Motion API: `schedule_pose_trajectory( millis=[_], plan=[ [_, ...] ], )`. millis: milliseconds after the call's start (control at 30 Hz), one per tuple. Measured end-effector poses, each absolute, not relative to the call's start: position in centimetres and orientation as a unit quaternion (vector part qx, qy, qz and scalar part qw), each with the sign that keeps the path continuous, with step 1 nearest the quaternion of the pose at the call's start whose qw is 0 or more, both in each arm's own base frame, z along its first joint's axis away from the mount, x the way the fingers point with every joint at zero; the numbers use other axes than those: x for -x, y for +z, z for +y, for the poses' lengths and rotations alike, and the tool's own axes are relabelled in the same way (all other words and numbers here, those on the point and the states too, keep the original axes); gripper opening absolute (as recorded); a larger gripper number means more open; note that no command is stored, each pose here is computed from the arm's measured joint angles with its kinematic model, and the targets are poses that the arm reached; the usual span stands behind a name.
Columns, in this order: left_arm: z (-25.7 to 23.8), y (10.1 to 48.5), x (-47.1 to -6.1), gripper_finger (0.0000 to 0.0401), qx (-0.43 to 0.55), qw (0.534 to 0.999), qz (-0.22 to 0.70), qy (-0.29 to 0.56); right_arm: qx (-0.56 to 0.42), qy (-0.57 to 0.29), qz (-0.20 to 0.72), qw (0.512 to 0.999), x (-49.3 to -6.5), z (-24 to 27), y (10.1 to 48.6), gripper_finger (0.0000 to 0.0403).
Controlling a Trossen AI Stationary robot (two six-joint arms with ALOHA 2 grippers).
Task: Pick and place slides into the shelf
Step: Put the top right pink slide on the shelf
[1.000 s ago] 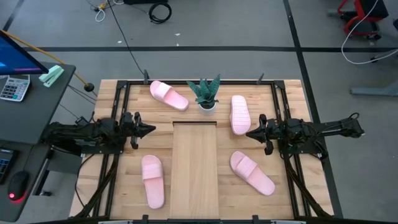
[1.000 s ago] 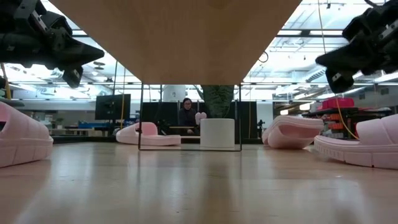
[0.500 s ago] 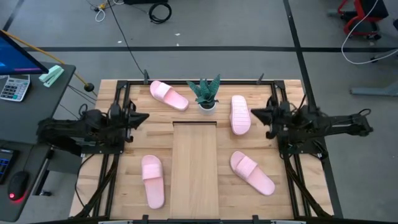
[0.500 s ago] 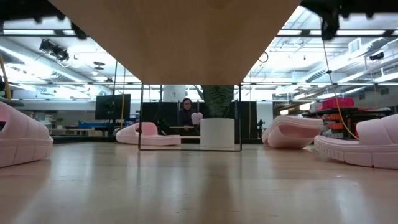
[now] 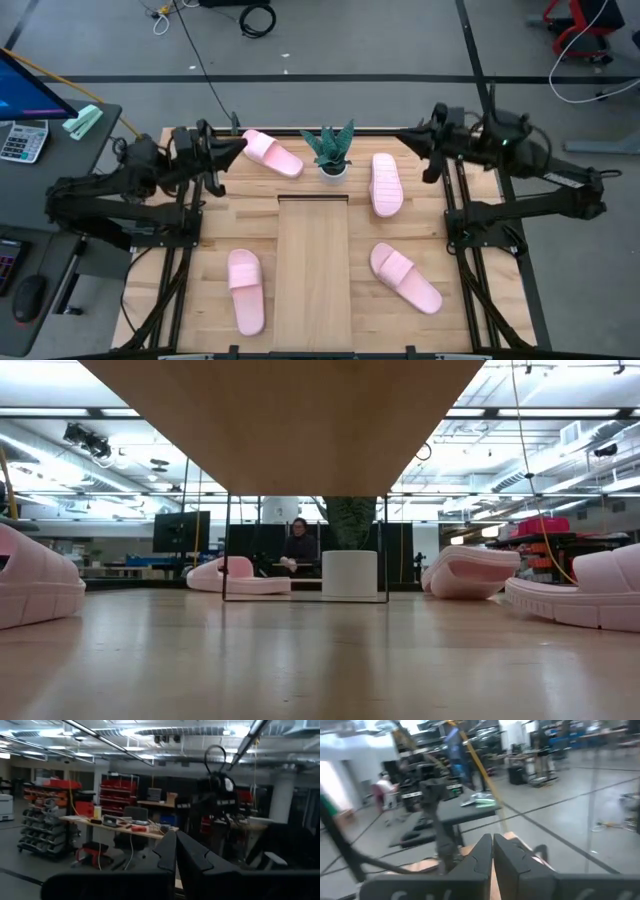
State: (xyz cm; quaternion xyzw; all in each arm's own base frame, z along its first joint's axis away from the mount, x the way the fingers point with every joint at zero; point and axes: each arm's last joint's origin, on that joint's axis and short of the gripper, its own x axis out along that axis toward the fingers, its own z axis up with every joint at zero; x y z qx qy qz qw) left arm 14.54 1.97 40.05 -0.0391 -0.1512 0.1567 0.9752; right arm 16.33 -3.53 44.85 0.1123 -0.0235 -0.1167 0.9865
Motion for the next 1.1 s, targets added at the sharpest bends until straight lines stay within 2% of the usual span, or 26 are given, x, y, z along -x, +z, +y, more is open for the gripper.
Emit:
schedule_pose_trajectory(
  millis=[167, 367, 800, 1100],
  plan=[
    [2.3, 42.8, -15.4, 0.0033, 0.036, 0.982, -0.122, 0.143, -0.104, -0.055, -0.017, 0.993, -15.7, -4.1, 48.4, 0.0023],
    [3.1, 45.0, -16.8, 0.0036, 0.033, 0.984, -0.066, 0.164, -0.111, -0.049, 0.039, 0.992, -14.5, -4.9, 49.5, 0.0023],
    [4.9, 45.1, -21.4, 0.0029, 0.043, 0.981, 0.003, 0.189, -0.095, -0.039, 0.074, 0.992, -13.6, -5.5, 49.0, 0.0023],
    [4.9, 44.9, -21.6, 0.0040, 0.040, 0.981, 0.012, 0.192, -0.067, -0.038, 0.103, 0.992, -14.1, -5.8, 48.3, 0.0023]
  ],
)
